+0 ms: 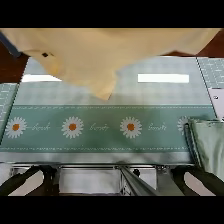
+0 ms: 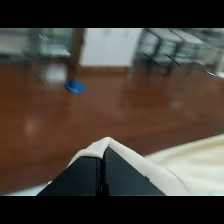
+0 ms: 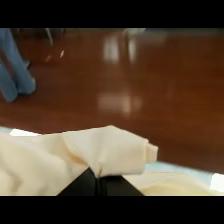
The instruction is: Fold the shirts.
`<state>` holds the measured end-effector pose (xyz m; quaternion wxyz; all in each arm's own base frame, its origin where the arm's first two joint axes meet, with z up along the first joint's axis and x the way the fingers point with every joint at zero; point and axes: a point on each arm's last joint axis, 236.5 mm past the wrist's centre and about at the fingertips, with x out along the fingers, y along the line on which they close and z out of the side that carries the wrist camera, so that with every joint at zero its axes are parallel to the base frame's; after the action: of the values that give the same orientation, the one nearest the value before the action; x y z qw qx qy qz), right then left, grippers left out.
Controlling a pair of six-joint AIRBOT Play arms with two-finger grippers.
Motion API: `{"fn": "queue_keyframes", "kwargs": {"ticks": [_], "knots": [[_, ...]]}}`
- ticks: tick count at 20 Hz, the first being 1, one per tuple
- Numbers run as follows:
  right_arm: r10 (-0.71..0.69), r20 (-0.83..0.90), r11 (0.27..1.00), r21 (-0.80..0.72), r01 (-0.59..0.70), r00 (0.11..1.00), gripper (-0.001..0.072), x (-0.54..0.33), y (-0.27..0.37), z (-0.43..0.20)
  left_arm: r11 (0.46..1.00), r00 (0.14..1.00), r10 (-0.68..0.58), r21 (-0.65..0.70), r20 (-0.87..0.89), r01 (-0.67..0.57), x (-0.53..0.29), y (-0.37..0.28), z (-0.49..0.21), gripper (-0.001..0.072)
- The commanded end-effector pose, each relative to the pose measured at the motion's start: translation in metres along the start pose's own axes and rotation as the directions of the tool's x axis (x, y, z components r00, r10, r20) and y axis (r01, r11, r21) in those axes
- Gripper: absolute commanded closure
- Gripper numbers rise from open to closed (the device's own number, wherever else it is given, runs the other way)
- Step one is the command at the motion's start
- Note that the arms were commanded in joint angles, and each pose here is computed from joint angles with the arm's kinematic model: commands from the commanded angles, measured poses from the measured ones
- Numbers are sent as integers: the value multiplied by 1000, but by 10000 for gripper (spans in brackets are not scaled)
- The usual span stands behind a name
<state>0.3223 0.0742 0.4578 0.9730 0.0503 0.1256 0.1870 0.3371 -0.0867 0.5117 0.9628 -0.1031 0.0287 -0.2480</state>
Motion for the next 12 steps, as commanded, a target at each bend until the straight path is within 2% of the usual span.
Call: {"fn": "queue_keyframes", "kwargs": {"ticks": [1, 4, 7, 9, 12], "knots": [[-57, 114, 992, -106, 69, 992, 682, -88, 36, 15, 979, 971, 128, 132, 200, -156, -71, -27, 55, 682], [-123, 165, 980, -138, 146, 979, 682, -139, 46, 10, 940, 931, 199, 210, 305, -269, -122, -48, 74, 682], [-129, 171, 978, -142, 154, 977, 682, -165, 59, 0, 904, 901, 243, 254, 359, -345, -162, -64, 78, 682], [-129, 75, 983, -122, 138, 989, 682, -164, 60, -24, 903, 920, 261, 264, 291, -340, -165, -67, 59, 682], [-87, -127, 994, -72, 79, 988, 682, -141, 57, -70, 939, 951, 288, 162, 116, -304, -134, -38, 15, 682]]}}
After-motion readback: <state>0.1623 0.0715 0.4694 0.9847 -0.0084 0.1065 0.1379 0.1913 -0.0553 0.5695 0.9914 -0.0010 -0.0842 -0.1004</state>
